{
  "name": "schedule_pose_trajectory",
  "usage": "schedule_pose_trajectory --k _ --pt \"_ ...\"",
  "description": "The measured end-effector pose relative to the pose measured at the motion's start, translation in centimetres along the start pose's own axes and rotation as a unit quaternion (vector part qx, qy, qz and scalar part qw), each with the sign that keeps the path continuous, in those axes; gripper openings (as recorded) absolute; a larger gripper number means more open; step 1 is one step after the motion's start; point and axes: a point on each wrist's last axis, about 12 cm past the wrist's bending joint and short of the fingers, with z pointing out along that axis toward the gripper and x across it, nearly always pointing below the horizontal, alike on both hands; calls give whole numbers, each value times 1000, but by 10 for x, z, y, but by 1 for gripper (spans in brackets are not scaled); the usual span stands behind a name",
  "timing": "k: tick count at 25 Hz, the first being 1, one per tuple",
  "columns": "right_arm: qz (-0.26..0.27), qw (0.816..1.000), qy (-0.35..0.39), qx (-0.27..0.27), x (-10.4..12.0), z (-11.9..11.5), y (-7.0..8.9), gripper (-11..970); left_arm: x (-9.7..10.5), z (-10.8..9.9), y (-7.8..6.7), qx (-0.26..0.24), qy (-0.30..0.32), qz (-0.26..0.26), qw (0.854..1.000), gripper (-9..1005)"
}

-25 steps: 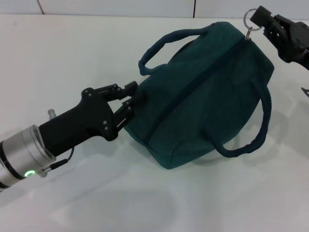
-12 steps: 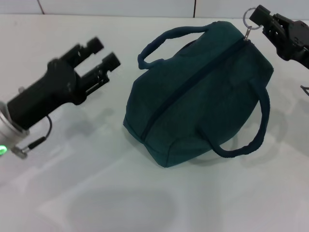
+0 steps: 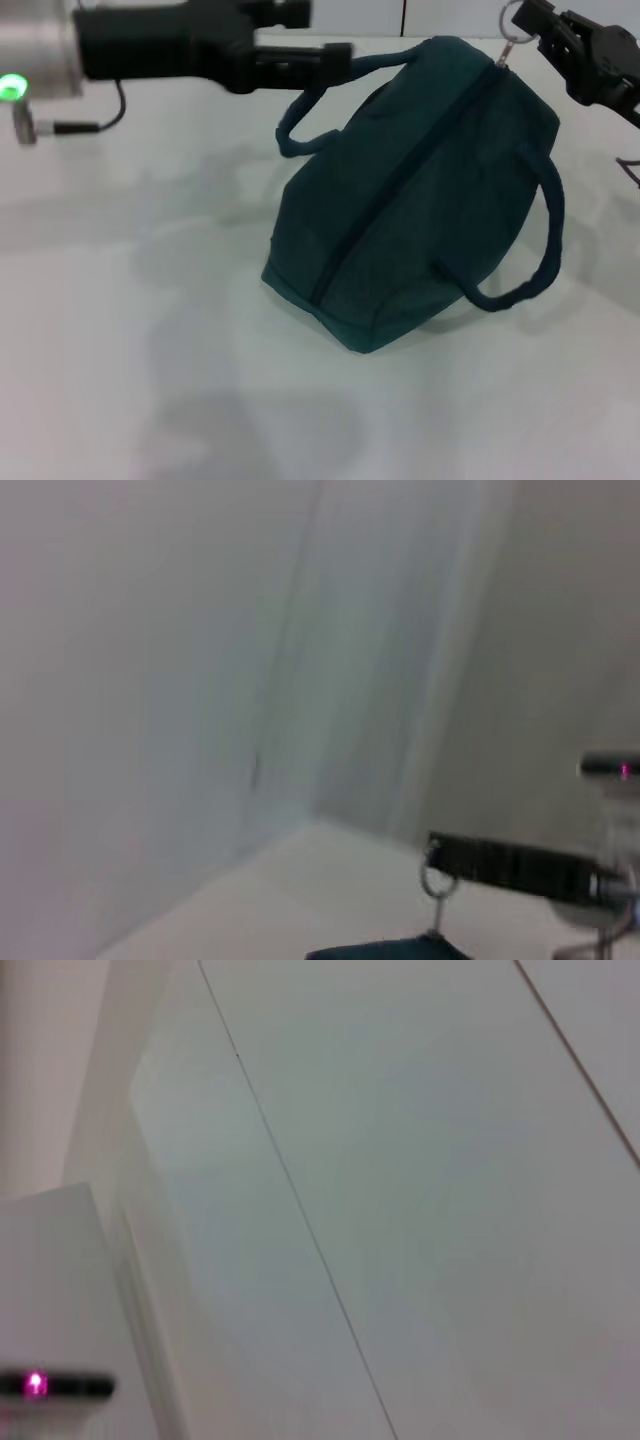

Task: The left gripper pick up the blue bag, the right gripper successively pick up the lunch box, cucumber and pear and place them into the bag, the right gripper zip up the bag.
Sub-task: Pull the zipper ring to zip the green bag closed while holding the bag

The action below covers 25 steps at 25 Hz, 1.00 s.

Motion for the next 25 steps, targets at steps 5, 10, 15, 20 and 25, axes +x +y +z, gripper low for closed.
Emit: schedule_pose_trajectory --k 5,10,15,20,25 --pt "-3 1000 2 7 -3 8 -4 130 -59 38 -33 -18 125 59 990 870" --pt "-7 1000 3 6 -6 15 -6 131 -86 59 -70 -48 171 79 981 869" --pt "-10 1000 3 0 -8 22 -6 133 -87 70 -83 -45 187 40 980 869" --pt "-11 1000 3 -5 -9 28 -6 134 -80 78 -80 -63 208 4 976 868" --pt "-10 1000 4 -7 -8 29 -5 136 -75 86 -77 -93 221 -4 971 867"
